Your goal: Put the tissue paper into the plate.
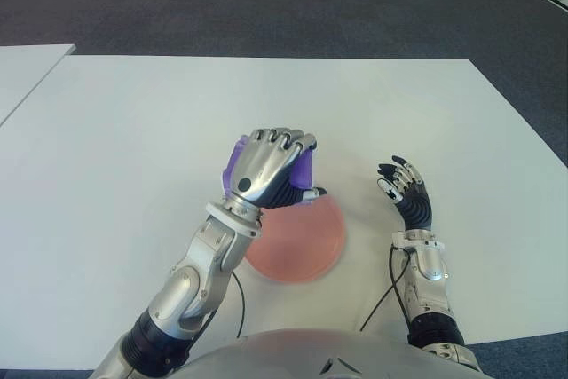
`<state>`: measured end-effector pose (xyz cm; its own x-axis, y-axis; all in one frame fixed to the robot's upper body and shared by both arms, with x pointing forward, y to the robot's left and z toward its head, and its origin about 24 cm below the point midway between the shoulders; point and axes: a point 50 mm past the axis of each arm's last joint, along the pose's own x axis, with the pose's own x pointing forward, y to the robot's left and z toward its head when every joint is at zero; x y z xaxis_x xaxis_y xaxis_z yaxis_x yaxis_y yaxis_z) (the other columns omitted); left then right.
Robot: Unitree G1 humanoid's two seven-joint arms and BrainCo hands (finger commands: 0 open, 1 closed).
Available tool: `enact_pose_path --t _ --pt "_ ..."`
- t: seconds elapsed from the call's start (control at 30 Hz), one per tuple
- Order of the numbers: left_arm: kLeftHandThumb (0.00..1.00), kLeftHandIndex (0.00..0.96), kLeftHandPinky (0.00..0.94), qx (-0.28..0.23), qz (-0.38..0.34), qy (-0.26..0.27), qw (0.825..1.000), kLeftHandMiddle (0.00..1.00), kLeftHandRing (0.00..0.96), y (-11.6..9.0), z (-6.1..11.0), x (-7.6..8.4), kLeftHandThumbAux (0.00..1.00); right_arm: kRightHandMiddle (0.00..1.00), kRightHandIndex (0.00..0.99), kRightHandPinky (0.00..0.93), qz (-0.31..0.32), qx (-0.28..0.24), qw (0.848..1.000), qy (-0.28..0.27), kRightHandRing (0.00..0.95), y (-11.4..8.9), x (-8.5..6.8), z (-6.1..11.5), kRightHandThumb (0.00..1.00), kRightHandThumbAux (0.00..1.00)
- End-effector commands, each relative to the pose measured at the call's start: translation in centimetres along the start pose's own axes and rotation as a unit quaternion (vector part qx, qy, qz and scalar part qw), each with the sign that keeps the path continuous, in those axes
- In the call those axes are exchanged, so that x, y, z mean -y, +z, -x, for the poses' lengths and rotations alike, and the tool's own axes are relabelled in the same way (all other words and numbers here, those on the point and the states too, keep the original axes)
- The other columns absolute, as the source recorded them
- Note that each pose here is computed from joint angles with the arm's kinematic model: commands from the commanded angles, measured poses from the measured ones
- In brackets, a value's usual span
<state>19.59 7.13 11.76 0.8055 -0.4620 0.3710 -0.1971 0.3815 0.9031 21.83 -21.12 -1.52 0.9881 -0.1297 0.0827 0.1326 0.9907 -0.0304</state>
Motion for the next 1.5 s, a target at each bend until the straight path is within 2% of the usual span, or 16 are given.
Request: enact_pose_path --t 0.03,0.2,0.3,0.6,1.03,1.3,1.5 --pt "0.857 0.407 0.826 0.009 -0.001 -0.027 1.0 0.538 0.839 0.4 0.9 1.5 0.663 0.329 0.182 0.195 -0.028 -0.164 0.986 0.009 0.284 -5.8 -2.9 6.9 0.134 0.653" --pt "0.856 0.407 0.829 0.016 0.002 -0.03 0.999 0.536 0.837 0.7 1.2 1.8 0.663 0.327 0.194 0.261 -0.021 -0.161 0.987 0.014 0.293 -5.7 -3.0 6.8 0.116 0.673" --pt "0.856 0.406 0.831 0.017 0.006 -0.032 0.999 0.535 0.838 0.9 1.5 2.2 0.663 0.326 0.198 0.27 -0.021 -0.169 0.985 0.017 0.298 -5.8 -2.9 6.8 0.116 0.68" --pt "0.854 0.402 0.829 0.012 0.05 -0.025 0.998 0.53 0.834 1.0 1.7 3.0 0.665 0.327 0.194 0.262 -0.024 -0.174 0.984 0.008 0.299 -5.9 -2.9 6.9 0.112 0.688" --pt "0.855 0.405 0.829 0.006 0.025 -0.048 0.999 0.531 0.83 0.9 2.1 4.4 0.664 0.383 0.207 0.185 -0.039 -0.167 0.985 -0.01 0.329 -5.6 -3.2 7.1 0.144 0.689" --pt "0.858 0.416 0.839 0.014 0.016 -0.037 0.999 0.54 0.831 0.8 2.2 4.8 0.659 0.389 0.213 0.218 -0.041 -0.171 0.984 -0.009 0.332 -5.6 -3.3 7.1 0.172 0.689" --pt "0.86 0.421 0.84 0.012 0.018 -0.035 0.999 0.545 0.829 0.8 2.2 4.9 0.657 0.401 0.206 0.201 -0.052 -0.17 0.984 -0.011 0.337 -5.6 -3.3 7.1 0.19 0.694"
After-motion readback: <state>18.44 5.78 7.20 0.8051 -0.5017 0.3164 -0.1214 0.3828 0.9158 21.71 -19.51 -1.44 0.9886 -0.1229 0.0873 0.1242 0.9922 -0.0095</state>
